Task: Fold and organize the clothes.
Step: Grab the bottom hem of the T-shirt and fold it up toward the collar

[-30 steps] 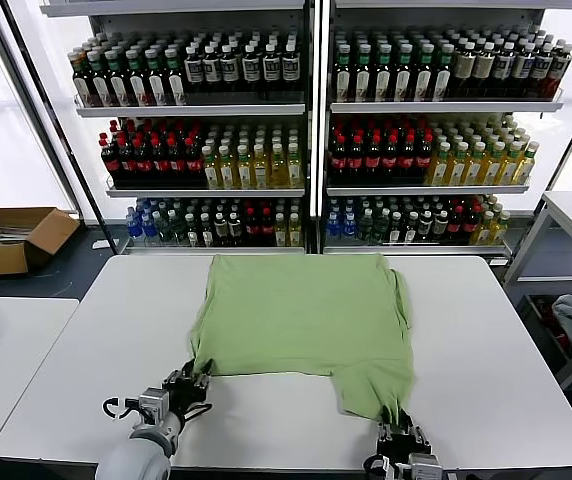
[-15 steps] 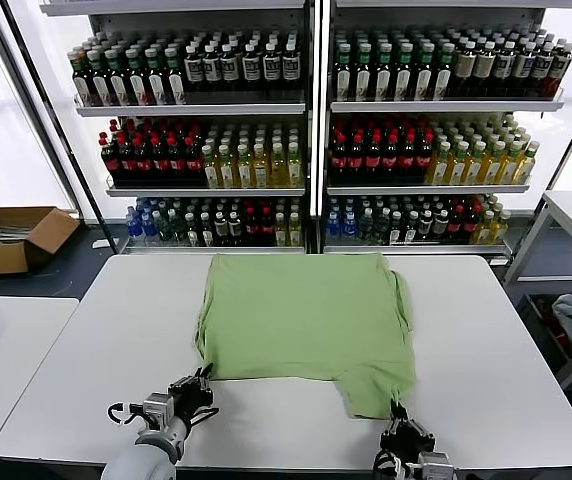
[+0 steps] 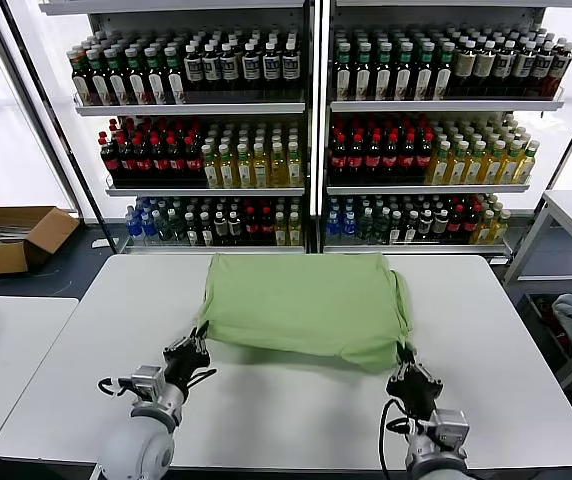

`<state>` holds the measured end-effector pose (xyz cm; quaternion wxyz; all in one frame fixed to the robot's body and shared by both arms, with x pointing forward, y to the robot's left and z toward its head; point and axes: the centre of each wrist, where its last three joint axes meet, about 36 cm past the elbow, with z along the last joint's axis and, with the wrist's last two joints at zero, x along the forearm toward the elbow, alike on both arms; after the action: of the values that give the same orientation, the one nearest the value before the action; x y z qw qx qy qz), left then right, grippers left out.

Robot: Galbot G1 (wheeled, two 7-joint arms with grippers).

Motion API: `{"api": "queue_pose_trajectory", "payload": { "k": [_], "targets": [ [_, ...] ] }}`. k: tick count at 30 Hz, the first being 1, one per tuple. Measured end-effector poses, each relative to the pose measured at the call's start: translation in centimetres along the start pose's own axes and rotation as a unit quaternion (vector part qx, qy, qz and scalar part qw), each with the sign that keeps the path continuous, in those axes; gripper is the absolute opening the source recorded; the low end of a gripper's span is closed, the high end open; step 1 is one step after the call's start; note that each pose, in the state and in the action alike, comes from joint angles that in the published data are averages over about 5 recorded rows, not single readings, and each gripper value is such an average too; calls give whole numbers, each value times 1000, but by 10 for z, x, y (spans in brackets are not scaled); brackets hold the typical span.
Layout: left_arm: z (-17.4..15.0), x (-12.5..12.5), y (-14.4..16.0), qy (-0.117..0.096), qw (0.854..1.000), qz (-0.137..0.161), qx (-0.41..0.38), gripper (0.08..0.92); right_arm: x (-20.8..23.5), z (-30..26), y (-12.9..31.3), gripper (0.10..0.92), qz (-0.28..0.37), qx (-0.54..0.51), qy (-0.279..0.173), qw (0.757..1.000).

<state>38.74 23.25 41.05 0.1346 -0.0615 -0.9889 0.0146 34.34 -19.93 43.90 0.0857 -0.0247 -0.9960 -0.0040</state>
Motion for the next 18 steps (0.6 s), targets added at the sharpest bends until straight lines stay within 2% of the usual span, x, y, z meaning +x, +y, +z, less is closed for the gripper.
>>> {"api": "queue_pose_trajectory", "payload": {
  "k": [7,18],
  "targets": [
    [-10,-42,4,-21,1000,-5,10,87,-60,0,-1,108,-9,12,-6,1000],
    [-22,-117,7,-11,1000,-10,22,87,-149,-3,-1,108,-20,31,13,999]
  ]
}}
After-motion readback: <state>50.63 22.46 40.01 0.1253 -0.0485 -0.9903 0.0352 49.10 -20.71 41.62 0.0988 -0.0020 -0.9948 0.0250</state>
